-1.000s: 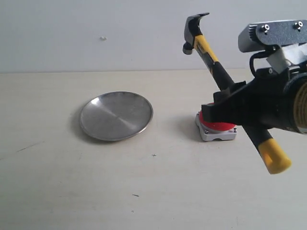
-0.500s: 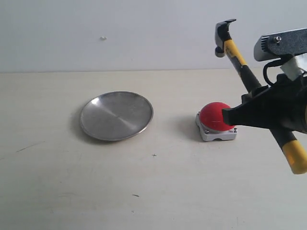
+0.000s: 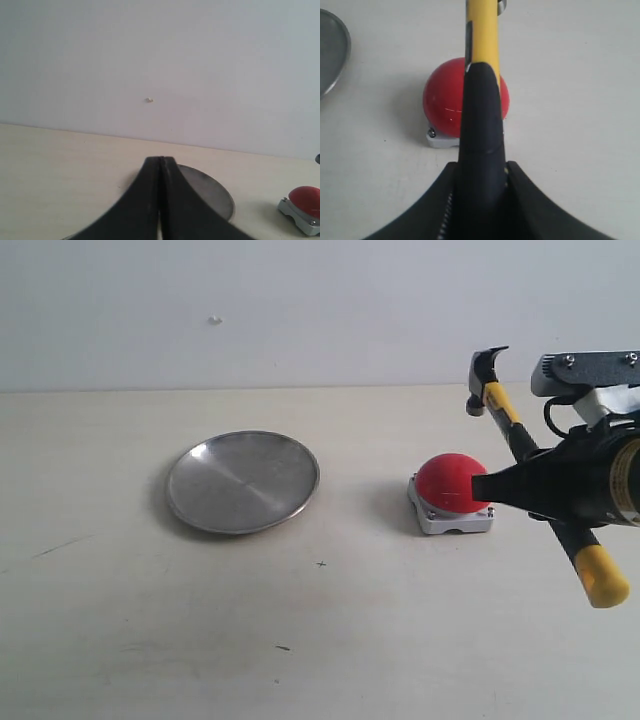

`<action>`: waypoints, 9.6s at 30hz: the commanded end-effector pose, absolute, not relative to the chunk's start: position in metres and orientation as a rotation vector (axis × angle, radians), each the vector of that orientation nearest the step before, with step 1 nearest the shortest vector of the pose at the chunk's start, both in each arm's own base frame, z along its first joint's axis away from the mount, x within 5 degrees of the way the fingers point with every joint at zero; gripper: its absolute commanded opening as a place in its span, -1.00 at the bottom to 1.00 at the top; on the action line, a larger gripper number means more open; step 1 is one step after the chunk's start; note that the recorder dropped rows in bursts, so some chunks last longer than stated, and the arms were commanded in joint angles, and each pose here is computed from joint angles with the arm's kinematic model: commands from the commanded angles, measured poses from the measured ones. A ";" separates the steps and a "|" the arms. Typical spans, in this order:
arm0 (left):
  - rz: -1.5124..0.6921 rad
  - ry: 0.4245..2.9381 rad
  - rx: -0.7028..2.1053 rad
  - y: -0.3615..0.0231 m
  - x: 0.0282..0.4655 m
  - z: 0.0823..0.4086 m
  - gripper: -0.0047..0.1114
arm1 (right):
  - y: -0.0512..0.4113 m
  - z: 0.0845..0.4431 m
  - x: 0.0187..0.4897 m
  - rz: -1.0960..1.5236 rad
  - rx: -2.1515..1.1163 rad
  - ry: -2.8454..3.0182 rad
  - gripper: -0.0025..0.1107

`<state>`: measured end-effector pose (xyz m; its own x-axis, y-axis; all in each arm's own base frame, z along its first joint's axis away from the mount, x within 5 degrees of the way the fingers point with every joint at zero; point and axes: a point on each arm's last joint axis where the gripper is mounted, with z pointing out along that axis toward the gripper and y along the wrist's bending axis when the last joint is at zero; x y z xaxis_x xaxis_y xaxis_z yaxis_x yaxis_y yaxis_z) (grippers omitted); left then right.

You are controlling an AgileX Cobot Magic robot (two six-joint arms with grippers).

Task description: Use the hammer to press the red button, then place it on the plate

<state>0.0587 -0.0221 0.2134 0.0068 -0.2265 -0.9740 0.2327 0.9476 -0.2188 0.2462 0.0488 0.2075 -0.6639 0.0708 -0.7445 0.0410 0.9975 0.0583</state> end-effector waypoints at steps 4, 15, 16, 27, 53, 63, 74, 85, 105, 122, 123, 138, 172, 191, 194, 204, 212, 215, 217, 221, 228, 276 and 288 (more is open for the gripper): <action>-0.366 1.530 0.014 -0.023 0.059 0.212 -0.92 | 0.050 0.216 0.252 0.214 0.000 2.232 -0.96; -0.366 1.530 0.014 -0.023 0.059 0.212 -0.92 | 0.043 0.189 0.233 0.156 0.020 2.336 -0.96; -0.366 1.530 0.014 -0.023 0.059 0.212 -0.92 | 0.043 0.188 0.232 0.164 0.008 2.339 -0.96; -0.366 1.530 0.014 -0.023 0.059 0.212 -0.92 | 0.038 0.249 0.211 0.205 0.031 2.080 -0.96; -0.366 1.530 0.014 -0.023 0.059 0.212 -0.92 | 0.054 0.201 0.224 0.317 -0.064 2.254 -0.96; -0.363 1.530 0.016 -0.023 0.059 0.212 -0.92 | 0.090 0.284 0.205 0.896 -0.257 1.844 -0.96; -0.362 1.530 0.018 -0.023 0.059 0.212 -0.92 | 0.127 0.229 0.314 1.398 0.053 1.832 -0.96; -0.360 1.530 0.019 -0.023 0.059 0.212 -0.92 | 0.207 0.142 0.400 1.467 0.358 1.860 -0.96; -0.360 1.530 0.019 -0.023 0.059 0.212 -0.92 | 0.212 0.094 0.413 1.497 0.682 2.058 -0.96; -0.360 1.530 0.019 -0.023 0.059 0.212 -0.92 | 0.215 0.093 0.409 1.525 0.630 2.110 -0.36; -0.360 1.530 0.019 -0.023 0.059 0.212 -0.92 | 0.216 0.093 0.408 1.524 0.624 2.113 -0.31; -0.360 1.530 0.019 -0.023 0.059 0.212 -0.92 | 0.224 0.095 0.396 1.622 0.506 2.221 0.18; -0.360 1.530 0.019 -0.023 0.059 0.212 -0.92 | 0.191 0.119 0.407 1.059 0.533 2.358 0.26; -0.360 1.530 0.019 -0.023 0.059 0.212 -0.92 | 0.186 0.178 0.419 0.869 0.255 2.231 0.26; -0.360 1.530 0.019 -0.023 0.059 0.212 -0.92 | 0.185 0.195 0.417 0.822 0.133 2.206 0.25; -0.360 1.530 0.019 -0.023 0.059 0.212 -0.92 | 0.181 0.262 0.389 0.739 -0.245 2.094 0.22; -0.359 1.530 0.019 -0.023 0.059 0.212 -0.92 | 0.171 0.336 0.331 0.831 -0.458 1.907 -0.35; -0.359 1.530 0.019 -0.023 0.059 0.212 -0.92 | 0.167 0.348 0.302 0.902 -0.525 1.882 -0.83; -0.359 1.530 0.019 -0.023 0.059 0.212 -0.92 | 0.164 0.352 0.282 0.946 -0.568 1.871 -0.96; -0.359 1.530 0.019 -0.023 0.059 0.212 -0.92 | 0.152 0.352 0.243 0.960 -0.629 1.849 -0.96; -0.359 1.530 0.019 -0.023 0.059 0.212 -0.92 | 0.127 0.329 0.177 0.945 -0.670 1.846 -0.96; -0.356 1.530 0.016 -0.023 0.059 0.212 -0.92 | -0.003 0.258 0.058 -0.034 -0.043 1.643 -0.96; -0.354 1.530 0.014 -0.022 0.059 0.212 -0.92 | -0.005 0.236 0.048 -0.057 -0.054 1.679 -0.96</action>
